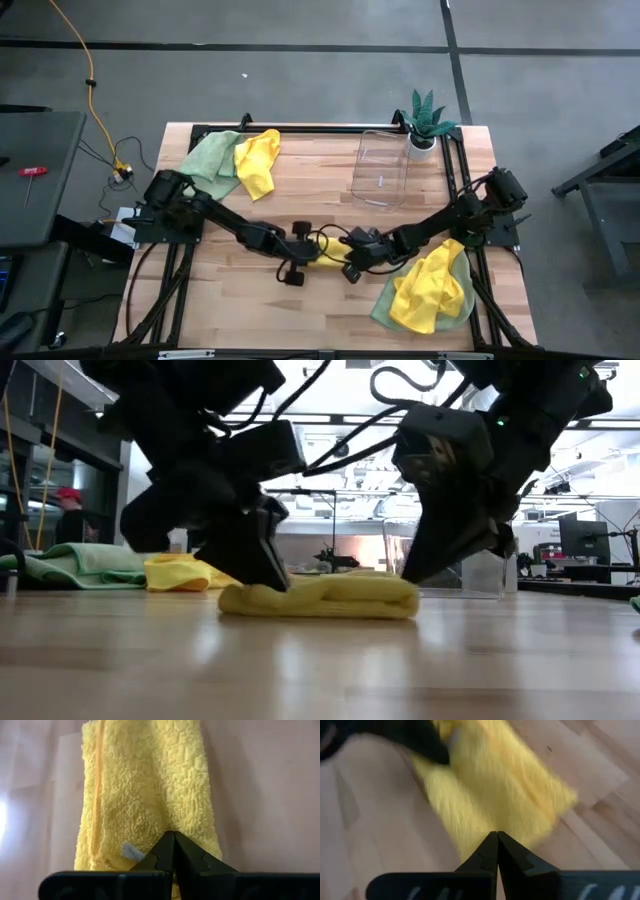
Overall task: Fold microfiber towels
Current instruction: Fold the middle yellow microfiber towel
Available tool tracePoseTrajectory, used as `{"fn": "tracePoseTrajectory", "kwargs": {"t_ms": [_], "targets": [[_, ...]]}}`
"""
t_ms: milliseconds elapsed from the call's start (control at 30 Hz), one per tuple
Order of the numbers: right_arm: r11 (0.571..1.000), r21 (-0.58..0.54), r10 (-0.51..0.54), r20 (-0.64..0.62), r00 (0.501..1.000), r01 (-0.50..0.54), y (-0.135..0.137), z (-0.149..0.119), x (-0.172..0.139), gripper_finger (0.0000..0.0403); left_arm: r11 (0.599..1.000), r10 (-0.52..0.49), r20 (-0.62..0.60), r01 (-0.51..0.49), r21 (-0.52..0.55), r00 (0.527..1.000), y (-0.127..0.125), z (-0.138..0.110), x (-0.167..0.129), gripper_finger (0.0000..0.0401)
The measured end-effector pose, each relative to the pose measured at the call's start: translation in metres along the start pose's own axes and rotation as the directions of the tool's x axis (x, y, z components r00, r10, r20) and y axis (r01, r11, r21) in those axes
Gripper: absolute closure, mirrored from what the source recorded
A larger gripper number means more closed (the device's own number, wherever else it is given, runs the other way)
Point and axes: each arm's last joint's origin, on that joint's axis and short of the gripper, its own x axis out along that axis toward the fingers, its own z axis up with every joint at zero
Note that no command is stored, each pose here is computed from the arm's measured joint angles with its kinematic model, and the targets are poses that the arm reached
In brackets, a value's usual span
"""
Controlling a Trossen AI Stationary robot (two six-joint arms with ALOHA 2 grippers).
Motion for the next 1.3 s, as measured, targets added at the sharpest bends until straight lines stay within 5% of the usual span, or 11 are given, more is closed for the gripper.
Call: {"fn": "tracePoseTrajectory", "kwargs": {"t_ms": [367,533,733,933,1133,1300], "targets": [[0.999,-0.032,-0.014,-0.040,0.999,0.013,-0.002,-0.001,-0.004,0.0403,0.982,0.057,0.020,-0.059,0.178,0.998,0.012,0.012,-0.048,0.0401],[0.999,-0.020,0.027,-0.020,0.999,-0.027,0.002,0.003,-0.017,0.0403,0.972,0.157,0.012,-0.157,0.174,0.987,0.026,0.013,-0.086,0.0401],[0.991,0.125,0.055,0.005,0.998,-0.055,0.005,0.008,-0.023,0.0403,0.973,0.202,0.084,-0.191,-0.128,0.976,0.050,-0.018,-0.122,0.0401],[0.959,0.271,0.088,0.014,0.996,-0.089,-0.002,0.023,-0.017,0.0373,0.895,0.187,0.255,-0.058,-0.443,0.949,0.051,-0.063,-0.140,0.0401],[0.931,0.258,0.255,0.041,0.966,-0.257,-0.010,0.059,-0.013,0.0270,0.833,0.152,0.314,0.050,-0.552,0.937,0.042,-0.088,-0.145,0.0401],[0.970,0.104,0.223,-0.018,0.975,-0.220,-0.020,0.085,-0.012,0.0218,0.833,0.124,0.325,0.080,-0.548,0.938,0.035,-0.089,-0.146,0.0401]]}}
